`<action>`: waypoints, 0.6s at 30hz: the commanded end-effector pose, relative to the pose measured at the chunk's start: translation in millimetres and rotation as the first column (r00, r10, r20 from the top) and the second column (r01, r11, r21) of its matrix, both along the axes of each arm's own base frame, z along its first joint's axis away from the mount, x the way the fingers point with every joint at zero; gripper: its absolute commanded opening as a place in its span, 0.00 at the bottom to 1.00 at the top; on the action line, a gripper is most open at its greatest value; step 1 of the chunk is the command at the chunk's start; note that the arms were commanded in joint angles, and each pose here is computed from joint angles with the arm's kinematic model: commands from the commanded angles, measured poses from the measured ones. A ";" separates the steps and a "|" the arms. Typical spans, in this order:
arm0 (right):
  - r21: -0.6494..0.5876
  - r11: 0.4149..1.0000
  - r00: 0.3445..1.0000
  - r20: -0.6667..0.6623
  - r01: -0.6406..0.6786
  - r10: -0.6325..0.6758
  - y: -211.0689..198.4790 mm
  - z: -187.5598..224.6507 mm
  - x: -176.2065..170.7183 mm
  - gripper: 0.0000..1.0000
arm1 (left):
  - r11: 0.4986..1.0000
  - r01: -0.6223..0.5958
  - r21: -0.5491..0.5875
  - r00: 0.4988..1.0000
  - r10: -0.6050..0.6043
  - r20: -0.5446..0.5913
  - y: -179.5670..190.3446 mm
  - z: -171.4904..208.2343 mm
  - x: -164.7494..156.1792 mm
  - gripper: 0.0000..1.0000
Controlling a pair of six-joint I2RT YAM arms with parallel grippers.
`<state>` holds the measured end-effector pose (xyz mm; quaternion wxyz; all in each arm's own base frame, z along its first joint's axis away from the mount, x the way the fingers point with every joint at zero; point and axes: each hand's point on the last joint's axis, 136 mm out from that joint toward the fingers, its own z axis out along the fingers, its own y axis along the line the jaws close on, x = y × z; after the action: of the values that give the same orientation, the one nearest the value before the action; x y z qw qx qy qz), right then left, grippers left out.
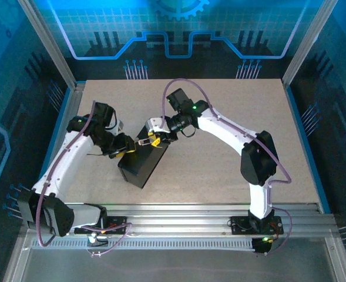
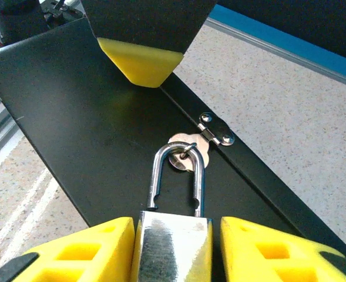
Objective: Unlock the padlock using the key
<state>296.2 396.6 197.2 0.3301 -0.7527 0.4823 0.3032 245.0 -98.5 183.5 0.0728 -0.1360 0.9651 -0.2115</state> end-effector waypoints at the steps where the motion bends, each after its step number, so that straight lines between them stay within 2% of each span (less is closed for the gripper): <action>1: -0.043 0.999 0.993 -0.114 -0.007 0.002 -3.0 -5.4 -10.0 0.38 | 1.000 0.013 -0.027 1.000 -0.013 0.005 -2.1 0.2 -4.8 0.45; 6: -0.034 0.995 0.947 -0.305 0.097 -0.102 -6.1 19.9 -0.7 0.22 | 0.999 0.001 -0.037 1.000 -0.001 0.008 -3.2 2.0 -3.7 0.44; 12: 0.015 0.979 0.871 -0.458 0.206 -0.176 -2.2 47.7 -7.8 0.12 | 0.998 0.000 -0.064 1.000 0.000 0.007 -7.8 2.0 -1.6 0.42; 18: -0.031 0.929 0.729 -0.610 0.370 -0.310 4.0 58.9 5.4 0.06 | 0.993 -0.003 -0.117 1.000 0.004 0.013 -16.2 3.7 0.9 0.40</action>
<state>297.0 391.3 209.1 0.2181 -0.5542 0.6746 0.4362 247.6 -107.0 181.6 0.0716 -0.1335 0.9596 -0.2371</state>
